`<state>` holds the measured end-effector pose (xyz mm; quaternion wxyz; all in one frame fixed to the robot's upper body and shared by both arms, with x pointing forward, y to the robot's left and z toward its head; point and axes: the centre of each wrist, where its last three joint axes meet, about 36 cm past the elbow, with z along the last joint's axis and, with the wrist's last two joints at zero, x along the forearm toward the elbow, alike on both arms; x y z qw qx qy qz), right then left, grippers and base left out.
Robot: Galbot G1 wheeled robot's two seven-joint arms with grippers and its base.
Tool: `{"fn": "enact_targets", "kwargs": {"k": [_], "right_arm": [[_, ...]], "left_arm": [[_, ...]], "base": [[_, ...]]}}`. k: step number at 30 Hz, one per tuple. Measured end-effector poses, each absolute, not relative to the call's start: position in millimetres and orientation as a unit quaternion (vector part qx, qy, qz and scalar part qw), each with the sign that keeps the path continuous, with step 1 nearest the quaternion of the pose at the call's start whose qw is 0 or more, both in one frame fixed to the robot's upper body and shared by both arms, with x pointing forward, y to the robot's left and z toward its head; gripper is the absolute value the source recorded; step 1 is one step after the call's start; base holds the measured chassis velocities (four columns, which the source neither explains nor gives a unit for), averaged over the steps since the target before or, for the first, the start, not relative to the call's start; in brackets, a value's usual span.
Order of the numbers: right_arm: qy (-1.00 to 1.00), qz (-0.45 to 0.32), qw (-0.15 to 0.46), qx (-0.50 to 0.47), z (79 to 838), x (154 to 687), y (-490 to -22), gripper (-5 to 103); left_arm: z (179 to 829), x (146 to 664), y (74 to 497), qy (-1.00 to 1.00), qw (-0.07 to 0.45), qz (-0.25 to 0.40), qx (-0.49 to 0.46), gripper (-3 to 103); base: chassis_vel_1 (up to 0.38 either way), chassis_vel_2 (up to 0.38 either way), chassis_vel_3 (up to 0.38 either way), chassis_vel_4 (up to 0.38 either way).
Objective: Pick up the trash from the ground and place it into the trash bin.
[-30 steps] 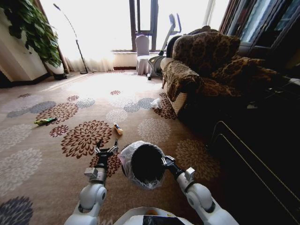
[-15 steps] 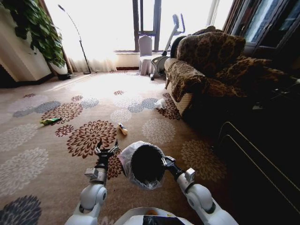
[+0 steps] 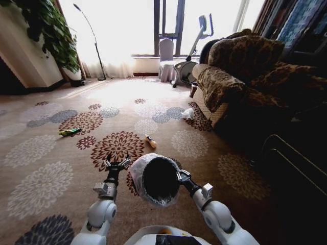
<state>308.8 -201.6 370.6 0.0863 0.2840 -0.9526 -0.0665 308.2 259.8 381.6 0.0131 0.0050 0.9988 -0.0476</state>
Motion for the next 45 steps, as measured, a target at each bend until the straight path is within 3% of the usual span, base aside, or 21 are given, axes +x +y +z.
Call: {"fn": "enact_targets", "kwargs": {"k": [7, 27, 36, 45], "right_arm": [[-0.954, -0.059, 0.078, 0.283, 375, 308, -212, 4], [-0.963, -0.014, 0.108, 0.248, 375, 312, -230, 4], [-0.961, -0.019, 0.107, 0.252, 369, 311, -226, 4], [-0.963, -0.016, 0.096, 0.251, 369, 301, -227, 4]], "left_arm": [[381, 324, 256, 0.998, -0.036, -0.044, 0.036, 100], [365, 378, 255, 0.996, -0.062, -0.032, 0.046, 100], [354, 390, 254, 0.996, -0.073, -0.028, 0.031, 100], [326, 404, 253, 0.992, -0.118, -0.023, 0.037, 100]], "base": [[-0.010, 0.000, 0.006, -0.004], [-0.017, 0.015, 0.014, -0.009], [-0.183, 0.179, 0.178, -0.183], [-0.272, 0.261, 0.274, -0.268]]}}
